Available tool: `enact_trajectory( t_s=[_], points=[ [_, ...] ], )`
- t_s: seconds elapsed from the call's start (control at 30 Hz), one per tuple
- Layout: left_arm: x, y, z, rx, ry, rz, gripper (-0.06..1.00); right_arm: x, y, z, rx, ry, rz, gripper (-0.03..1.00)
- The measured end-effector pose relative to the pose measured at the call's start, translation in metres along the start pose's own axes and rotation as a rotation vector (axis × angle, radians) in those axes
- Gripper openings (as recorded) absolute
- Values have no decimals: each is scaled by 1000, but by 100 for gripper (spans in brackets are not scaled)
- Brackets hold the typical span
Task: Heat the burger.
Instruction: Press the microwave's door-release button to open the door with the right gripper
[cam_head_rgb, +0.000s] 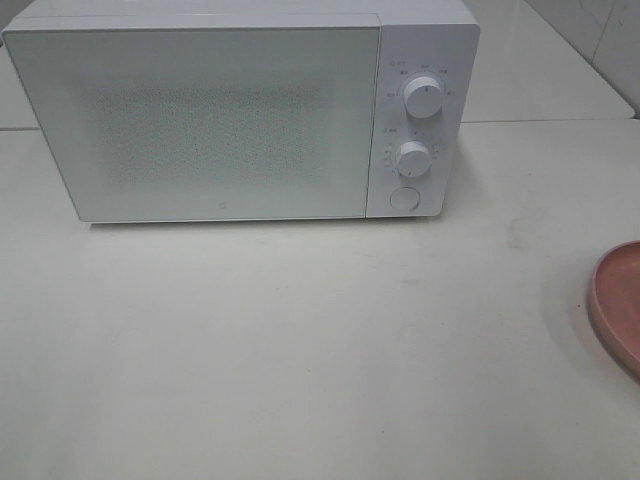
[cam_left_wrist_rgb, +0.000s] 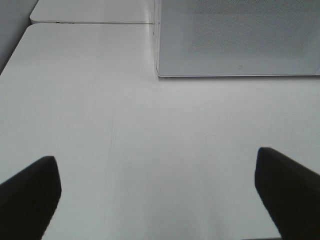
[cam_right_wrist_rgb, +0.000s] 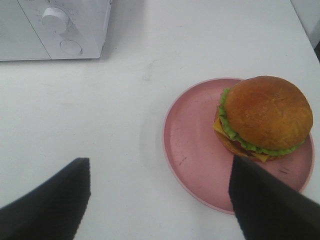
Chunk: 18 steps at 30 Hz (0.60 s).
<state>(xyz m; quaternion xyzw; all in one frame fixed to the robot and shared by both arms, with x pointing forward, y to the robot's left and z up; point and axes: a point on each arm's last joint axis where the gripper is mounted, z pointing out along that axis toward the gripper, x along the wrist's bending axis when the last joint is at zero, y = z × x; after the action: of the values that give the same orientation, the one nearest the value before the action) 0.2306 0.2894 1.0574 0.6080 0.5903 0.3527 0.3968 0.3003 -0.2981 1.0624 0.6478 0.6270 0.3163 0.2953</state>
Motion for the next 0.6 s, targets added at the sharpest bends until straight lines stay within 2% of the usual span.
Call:
enact_trajectory(
  t_s=[0.27,0.6],
  points=[
    [0,0,0,0,0,0,97,3,17,25,17,4,-7,75],
    [0,0,0,0,0,0,97,9,42,63,-44,22,-14,75]
  ],
)
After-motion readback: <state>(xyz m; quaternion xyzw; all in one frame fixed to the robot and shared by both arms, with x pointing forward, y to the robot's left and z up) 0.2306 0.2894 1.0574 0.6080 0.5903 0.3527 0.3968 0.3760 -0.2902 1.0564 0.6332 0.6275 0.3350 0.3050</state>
